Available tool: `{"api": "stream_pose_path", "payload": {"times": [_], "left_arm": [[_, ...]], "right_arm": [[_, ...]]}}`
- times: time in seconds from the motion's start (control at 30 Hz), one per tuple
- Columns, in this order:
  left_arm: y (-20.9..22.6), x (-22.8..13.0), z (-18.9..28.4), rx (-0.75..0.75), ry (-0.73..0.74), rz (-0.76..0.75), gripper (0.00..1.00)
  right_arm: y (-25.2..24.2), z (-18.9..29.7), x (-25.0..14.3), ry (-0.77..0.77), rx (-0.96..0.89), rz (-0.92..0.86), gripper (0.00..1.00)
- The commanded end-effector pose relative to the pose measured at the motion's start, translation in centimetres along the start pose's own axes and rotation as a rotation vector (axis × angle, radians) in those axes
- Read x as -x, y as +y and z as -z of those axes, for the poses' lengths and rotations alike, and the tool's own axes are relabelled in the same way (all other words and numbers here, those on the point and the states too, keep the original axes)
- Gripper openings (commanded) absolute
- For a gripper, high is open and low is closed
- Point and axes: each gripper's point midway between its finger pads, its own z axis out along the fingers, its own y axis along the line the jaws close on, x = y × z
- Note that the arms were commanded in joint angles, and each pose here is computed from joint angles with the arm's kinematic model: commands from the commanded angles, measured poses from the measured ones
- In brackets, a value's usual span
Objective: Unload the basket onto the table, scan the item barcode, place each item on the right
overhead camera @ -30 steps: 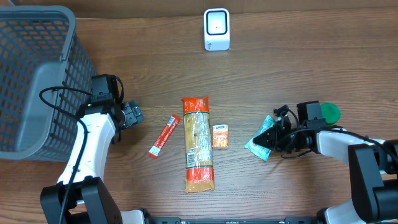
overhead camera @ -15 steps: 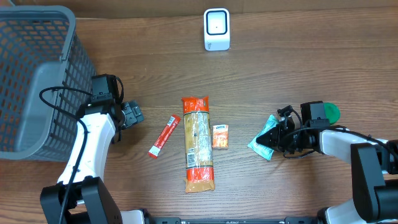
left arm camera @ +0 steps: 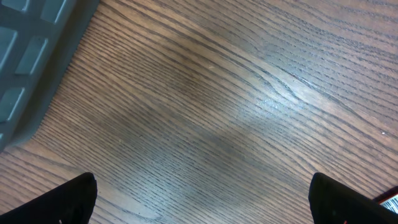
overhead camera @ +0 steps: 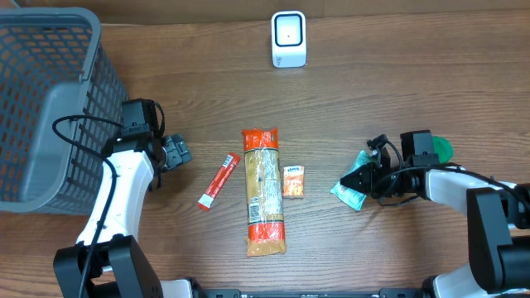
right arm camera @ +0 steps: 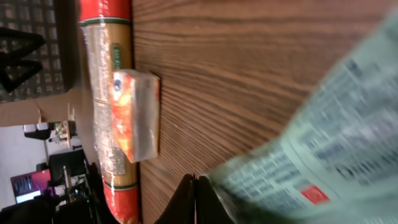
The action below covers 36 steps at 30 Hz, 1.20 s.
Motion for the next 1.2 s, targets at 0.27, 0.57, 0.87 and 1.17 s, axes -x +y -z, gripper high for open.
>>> {"api": "stream_pose_path", "payload": {"times": [0.27,0.57,0.87,1.17], "left_arm": [[-0.4,0.8,0.5,-0.015,-0.022,-0.006,1.0],[-0.4,0.8,0.5,-0.015,-0.022,-0.006,1.0],[-0.4,0.8,0.5,-0.015,-0.022,-0.006,1.0],[-0.4,0.8,0.5,-0.015,-0.022,-0.006,1.0]], "right_arm": [[4.4,1.7,2.1,-0.003,0.129,0.099,0.04],[2.9,5.2,1.8,-0.029,-0.196,-0.007,0.04],[-5.3,9.1,-0.6,-0.073,-0.721,-0.32,0.04],[-5.7,9.3,-0.7,-0.077,-0.744,-0.321,0.04]]}}
